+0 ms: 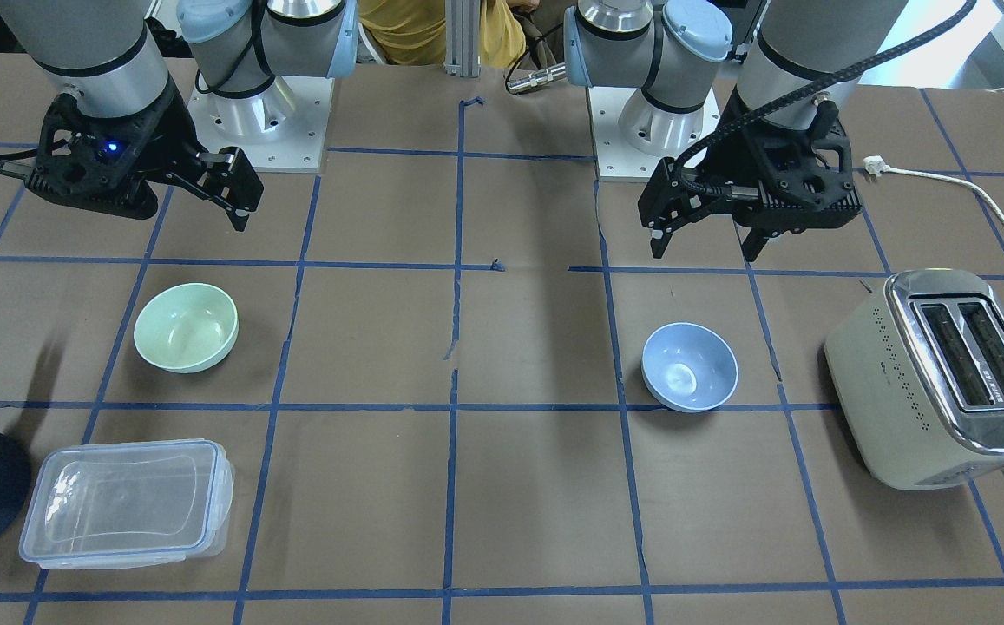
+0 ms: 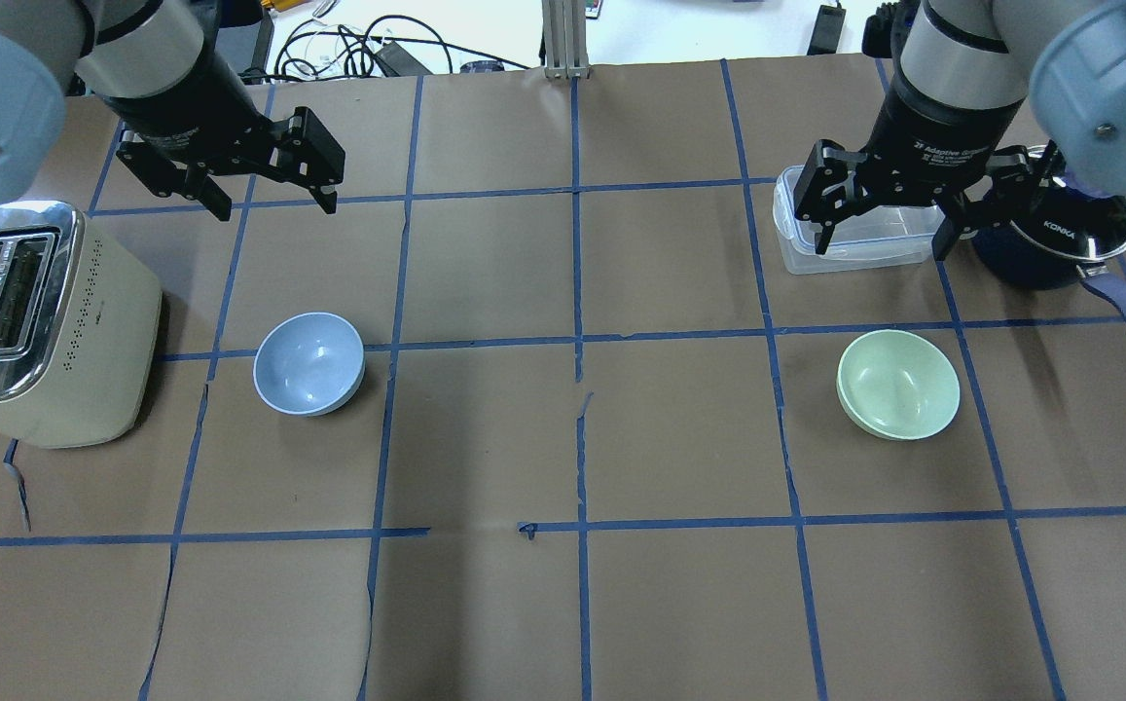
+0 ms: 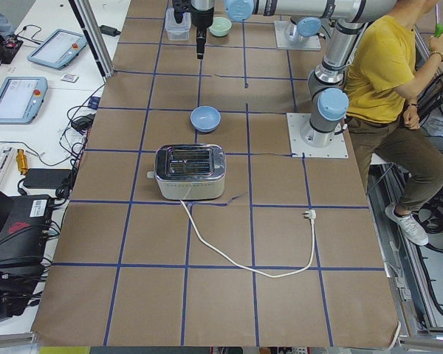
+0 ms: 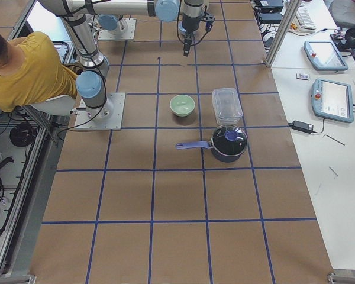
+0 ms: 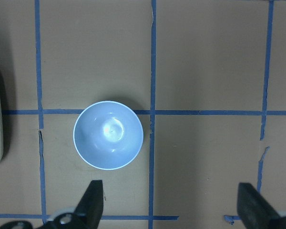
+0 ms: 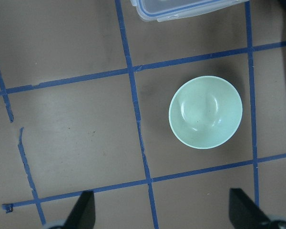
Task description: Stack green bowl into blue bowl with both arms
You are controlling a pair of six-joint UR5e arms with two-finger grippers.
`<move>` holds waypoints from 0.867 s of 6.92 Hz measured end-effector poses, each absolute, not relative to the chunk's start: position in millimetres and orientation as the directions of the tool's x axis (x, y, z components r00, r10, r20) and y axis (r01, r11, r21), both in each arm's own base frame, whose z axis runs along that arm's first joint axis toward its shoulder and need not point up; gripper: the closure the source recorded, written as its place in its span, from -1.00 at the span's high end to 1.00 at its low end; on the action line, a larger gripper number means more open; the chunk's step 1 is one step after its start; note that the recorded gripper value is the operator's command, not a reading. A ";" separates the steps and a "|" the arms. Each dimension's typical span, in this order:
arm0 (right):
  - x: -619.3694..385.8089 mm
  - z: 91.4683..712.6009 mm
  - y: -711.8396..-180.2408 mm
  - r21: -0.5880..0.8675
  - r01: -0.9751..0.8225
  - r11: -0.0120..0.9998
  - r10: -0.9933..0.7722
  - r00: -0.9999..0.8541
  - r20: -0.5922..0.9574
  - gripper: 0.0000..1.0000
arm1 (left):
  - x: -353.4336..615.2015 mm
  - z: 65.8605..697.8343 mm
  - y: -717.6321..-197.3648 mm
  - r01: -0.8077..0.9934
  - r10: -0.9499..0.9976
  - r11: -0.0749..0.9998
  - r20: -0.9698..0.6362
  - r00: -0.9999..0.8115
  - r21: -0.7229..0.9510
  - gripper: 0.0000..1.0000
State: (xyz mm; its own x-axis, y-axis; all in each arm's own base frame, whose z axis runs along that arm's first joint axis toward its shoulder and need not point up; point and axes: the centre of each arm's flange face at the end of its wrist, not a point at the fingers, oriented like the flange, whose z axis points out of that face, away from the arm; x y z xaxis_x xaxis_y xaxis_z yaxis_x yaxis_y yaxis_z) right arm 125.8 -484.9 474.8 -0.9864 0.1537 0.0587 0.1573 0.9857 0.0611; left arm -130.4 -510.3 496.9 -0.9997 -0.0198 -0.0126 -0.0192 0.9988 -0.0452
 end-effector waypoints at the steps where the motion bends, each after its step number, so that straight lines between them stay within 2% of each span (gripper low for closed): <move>1: 126.0 474.6 -484.9 0.061 0.157 0.986 0.153 -0.986 0.059 1.00 | -130.5 497.6 -510.4 -0.019 -0.020 0.999 -0.012 -1.000 -0.047 1.00; 6: 124.1 472.2 -484.0 0.065 0.155 0.986 0.149 -0.985 0.081 1.00 | -130.4 497.3 -510.3 -0.018 -0.019 0.999 -0.012 -1.000 -0.045 1.00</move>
State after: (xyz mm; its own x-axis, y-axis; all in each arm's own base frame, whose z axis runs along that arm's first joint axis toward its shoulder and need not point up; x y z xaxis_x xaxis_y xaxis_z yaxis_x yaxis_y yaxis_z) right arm 124.1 -484.0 472.2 -0.9855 0.1493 0.0811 0.1547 0.9858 0.0652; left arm -130.4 -510.3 497.3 -0.9998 -0.0185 -0.0120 -0.0180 0.9988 -0.0452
